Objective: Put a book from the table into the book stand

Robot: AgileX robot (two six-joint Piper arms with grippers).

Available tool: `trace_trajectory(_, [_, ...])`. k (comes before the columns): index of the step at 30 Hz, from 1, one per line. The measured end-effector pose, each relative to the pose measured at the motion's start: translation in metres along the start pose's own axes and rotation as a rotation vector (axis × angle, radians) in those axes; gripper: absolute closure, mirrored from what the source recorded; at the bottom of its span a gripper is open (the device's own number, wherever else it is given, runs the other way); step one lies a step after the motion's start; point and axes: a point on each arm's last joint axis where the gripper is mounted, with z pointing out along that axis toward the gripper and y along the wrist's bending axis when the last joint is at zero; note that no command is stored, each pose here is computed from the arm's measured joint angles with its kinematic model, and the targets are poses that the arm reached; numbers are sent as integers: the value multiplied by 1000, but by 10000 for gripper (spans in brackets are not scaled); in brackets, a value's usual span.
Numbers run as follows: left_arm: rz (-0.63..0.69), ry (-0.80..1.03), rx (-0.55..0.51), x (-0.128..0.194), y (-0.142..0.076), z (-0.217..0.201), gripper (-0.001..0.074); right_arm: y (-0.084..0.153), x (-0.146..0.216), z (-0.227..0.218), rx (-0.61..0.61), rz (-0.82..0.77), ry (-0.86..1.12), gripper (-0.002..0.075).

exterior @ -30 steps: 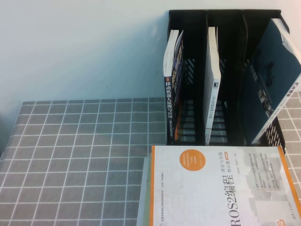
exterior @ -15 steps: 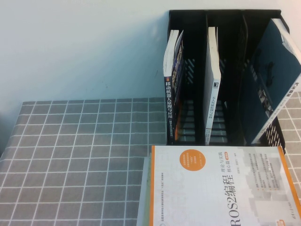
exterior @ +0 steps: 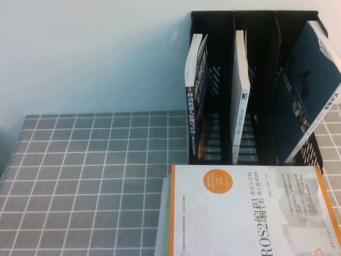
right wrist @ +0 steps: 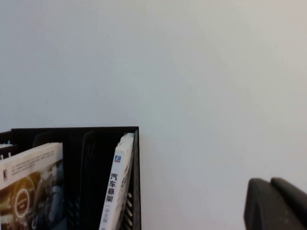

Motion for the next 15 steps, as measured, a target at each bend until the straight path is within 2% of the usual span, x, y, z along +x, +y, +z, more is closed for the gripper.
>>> trace_trajectory(3, [-12, 146, 2, 0, -3, 0, 738, 0, -1, 0, -1, -3, -3, 729])
trace_trajectory(8, [-22, 123, 10, -27, -7, 5, 738, 3, -23, 2, -30, -103, 20, 729])
trace_trajectory(11, [-64, 171, 7, -45, -12, 14, 738, 7, -34, 1, -81, -127, 119, 729])
trace_trajectory(15, [-102, 339, -7, -65, -18, 31, 738, 12, -46, 1, -151, -138, 290, 729])
